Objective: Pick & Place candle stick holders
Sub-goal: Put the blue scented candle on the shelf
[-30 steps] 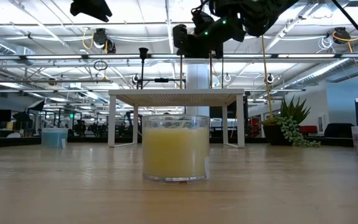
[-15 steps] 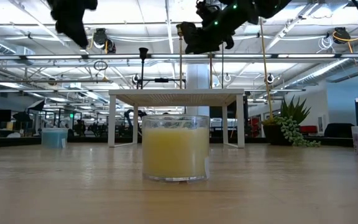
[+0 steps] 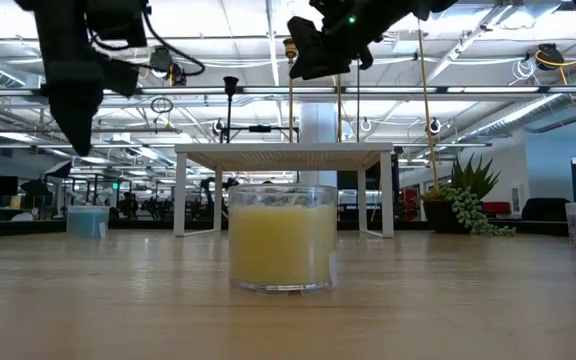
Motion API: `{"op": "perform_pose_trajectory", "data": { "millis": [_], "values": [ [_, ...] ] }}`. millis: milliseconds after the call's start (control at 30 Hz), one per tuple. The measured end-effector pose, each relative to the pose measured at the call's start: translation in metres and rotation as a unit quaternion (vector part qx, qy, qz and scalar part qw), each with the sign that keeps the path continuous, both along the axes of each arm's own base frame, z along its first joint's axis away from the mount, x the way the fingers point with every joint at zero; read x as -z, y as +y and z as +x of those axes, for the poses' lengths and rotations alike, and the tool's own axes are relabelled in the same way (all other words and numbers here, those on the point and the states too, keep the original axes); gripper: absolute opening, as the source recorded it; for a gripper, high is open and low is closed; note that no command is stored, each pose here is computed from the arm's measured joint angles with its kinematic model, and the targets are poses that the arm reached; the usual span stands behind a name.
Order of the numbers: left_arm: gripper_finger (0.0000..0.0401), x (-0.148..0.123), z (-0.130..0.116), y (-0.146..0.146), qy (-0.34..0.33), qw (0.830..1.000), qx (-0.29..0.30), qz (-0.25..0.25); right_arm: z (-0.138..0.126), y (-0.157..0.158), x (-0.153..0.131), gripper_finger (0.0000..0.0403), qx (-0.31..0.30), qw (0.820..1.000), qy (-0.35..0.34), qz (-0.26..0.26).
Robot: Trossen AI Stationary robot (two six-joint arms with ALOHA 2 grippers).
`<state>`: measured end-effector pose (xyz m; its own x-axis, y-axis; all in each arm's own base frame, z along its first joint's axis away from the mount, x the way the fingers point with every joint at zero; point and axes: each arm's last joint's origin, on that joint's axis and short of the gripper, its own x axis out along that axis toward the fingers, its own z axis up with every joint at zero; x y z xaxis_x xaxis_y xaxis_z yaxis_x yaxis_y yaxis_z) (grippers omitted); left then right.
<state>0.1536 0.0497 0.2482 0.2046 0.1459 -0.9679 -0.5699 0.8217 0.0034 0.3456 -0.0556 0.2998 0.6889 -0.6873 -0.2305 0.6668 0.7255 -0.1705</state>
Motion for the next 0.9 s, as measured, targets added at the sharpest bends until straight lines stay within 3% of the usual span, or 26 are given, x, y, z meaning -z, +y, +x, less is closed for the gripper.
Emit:
{"op": "perform_pose_trajectory", "data": {
  "millis": [167, 500, 900],
  "values": [
    [0.0152, 0.024, 0.002, -0.004, -0.005, 1.000, 0.014, 0.002, 0.001, 0.010, 0.000, 0.0142, -0.014, 1.000, 0.001, -0.001],
    [0.0152, 0.045, 0.008, -0.010, -0.038, 0.998, 0.049, 0.009, 0.002, 0.014, 0.000, 0.0143, -0.022, 1.000, 0.007, -0.007],
    [0.0152, 0.052, 0.006, -0.012, -0.031, 0.999, 0.016, 0.017, -0.002, 0.014, 0.017, 0.0145, -0.022, 1.000, 0.021, -0.005]
  ]
}}
